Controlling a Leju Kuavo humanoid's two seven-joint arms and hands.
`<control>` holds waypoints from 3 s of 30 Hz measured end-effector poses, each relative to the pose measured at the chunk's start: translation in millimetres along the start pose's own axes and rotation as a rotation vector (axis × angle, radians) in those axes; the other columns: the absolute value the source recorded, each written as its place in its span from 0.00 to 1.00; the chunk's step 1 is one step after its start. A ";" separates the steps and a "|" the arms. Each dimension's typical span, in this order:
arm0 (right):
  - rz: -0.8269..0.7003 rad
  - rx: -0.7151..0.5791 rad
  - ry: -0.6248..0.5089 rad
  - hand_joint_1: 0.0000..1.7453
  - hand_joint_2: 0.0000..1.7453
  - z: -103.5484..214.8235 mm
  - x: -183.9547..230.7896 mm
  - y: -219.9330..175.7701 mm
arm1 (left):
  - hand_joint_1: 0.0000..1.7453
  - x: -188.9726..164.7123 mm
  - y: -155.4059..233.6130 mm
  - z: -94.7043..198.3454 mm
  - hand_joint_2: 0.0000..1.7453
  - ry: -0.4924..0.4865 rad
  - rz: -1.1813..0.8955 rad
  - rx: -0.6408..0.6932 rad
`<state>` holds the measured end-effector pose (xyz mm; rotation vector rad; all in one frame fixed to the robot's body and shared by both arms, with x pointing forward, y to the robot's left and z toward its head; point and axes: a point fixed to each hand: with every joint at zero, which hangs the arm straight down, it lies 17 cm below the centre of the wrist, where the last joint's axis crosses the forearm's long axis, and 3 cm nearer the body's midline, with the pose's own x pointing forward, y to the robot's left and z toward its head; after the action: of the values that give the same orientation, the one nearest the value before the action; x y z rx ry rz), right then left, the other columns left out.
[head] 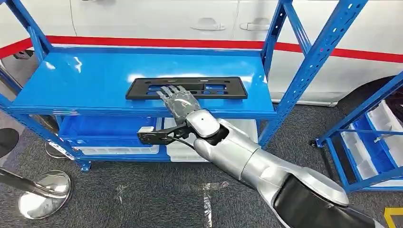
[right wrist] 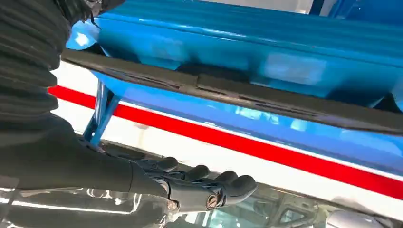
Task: Take the parts from the cabinet and place them on the table.
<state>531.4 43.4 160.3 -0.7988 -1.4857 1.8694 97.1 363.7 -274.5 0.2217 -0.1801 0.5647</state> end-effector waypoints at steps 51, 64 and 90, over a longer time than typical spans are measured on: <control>-0.039 0.079 0.065 0.00 1.00 9.8 -25.2 47.0 | 0.00 -0.2 5.2 -0.8 0.00 0.003 0.012 0.007; 0.001 0.085 0.101 0.00 1.00 11.8 -50.0 43.7 | 0.00 0.3 4.9 -0.8 0.00 0.008 0.010 0.007; 0.014 0.098 0.137 0.00 1.00 17.3 -68.7 52.5 | 0.00 2.0 10.2 -1.8 0.00 0.011 -0.013 0.018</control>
<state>556.4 -29.7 117.7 -0.8745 -1.2972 1.8434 93.3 373.6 -274.1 0.2370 -0.1623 0.5546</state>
